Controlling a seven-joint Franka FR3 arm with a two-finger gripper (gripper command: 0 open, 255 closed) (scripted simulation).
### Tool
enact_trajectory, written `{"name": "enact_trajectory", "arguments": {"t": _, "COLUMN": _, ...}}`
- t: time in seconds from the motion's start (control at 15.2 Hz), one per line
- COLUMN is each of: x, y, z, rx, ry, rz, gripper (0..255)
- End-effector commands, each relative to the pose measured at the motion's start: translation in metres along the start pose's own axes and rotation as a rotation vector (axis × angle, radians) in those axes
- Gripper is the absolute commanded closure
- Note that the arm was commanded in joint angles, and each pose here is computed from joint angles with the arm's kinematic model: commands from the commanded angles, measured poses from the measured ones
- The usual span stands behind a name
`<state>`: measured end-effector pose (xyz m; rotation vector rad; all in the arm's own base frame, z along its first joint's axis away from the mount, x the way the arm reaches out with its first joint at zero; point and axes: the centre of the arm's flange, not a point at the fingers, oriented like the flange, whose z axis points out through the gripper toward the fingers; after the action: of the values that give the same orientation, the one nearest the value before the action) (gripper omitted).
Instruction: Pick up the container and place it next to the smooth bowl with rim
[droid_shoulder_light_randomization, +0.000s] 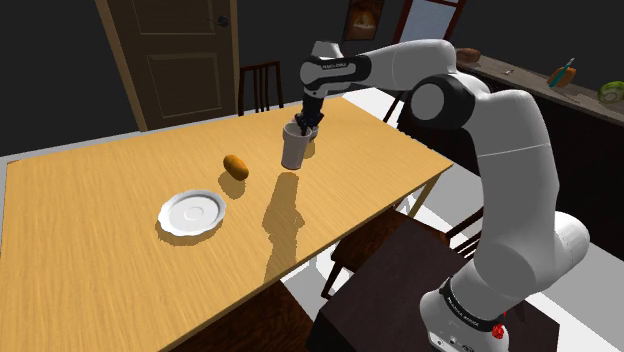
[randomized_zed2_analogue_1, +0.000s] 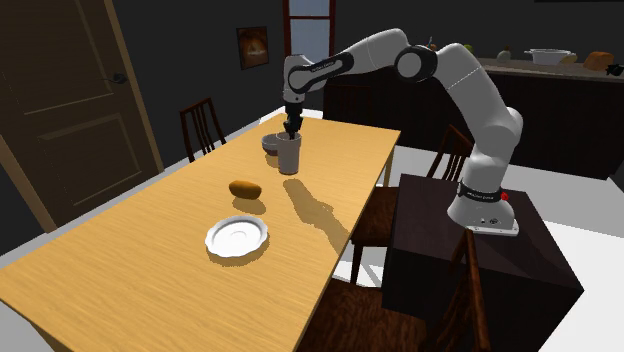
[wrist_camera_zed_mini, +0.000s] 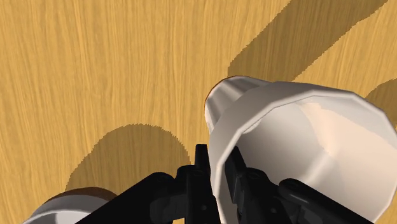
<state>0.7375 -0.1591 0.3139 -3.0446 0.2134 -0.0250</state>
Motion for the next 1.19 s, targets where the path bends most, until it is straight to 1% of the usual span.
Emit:
{"name": "enact_trajectory", "arguments": {"t": 0.0, "x": 0.000, "y": 0.000, "z": 0.010, "rx": 0.000, "ry": 0.002, "rz": 0.000, "gripper": 255}}
{"name": "enact_trajectory", "arguments": {"t": 0.2, "x": 0.000, "y": 0.001, "z": 0.027, "rx": 0.000, "ry": 0.002, "rz": 0.000, "gripper": 255}}
{"name": "enact_trajectory", "arguments": {"t": 0.73, "x": 0.000, "y": 0.001, "z": 0.027, "rx": 0.000, "ry": 0.002, "rz": 0.000, "gripper": 255}}
{"name": "enact_trajectory", "arguments": {"t": 0.79, "x": 0.000, "y": 0.001, "z": 0.027, "rx": 0.000, "ry": 0.002, "rz": 0.000, "gripper": 0}}
{"name": "enact_trajectory", "arguments": {"t": 1.12, "x": 0.000, "y": 0.001, "z": 0.027, "rx": 0.000, "ry": 0.002, "rz": 0.000, "gripper": 0}}
